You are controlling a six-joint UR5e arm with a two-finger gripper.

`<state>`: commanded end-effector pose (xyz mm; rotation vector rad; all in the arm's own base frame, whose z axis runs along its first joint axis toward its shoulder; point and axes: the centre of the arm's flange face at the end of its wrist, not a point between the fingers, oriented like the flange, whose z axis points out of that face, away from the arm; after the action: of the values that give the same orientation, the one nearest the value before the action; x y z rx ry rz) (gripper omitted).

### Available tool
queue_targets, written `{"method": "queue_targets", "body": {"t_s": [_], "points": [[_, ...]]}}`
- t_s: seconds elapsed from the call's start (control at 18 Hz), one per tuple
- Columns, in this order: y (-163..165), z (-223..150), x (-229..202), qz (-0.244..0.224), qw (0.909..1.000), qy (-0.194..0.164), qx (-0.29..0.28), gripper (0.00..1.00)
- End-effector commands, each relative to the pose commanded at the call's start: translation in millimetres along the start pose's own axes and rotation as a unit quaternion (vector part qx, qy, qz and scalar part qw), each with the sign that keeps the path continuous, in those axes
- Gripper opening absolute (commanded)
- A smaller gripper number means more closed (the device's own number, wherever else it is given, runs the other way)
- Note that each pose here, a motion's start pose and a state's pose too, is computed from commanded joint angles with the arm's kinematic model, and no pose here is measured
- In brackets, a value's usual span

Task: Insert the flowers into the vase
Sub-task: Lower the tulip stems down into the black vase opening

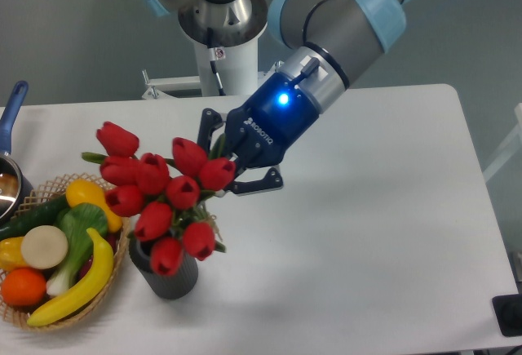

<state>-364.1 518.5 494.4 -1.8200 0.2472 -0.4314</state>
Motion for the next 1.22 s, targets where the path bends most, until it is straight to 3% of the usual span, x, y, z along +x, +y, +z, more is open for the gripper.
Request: {"method": "queue_targets", "body": {"t_s": [0.94,1.22], "points": [[20.9,61.7,10.8,-0.010,0.9986,0.049,-0.015,0.04],[43.7,75.9,-1.2,-0.026,0.9978,0.058,-0.020,0.04]]}}
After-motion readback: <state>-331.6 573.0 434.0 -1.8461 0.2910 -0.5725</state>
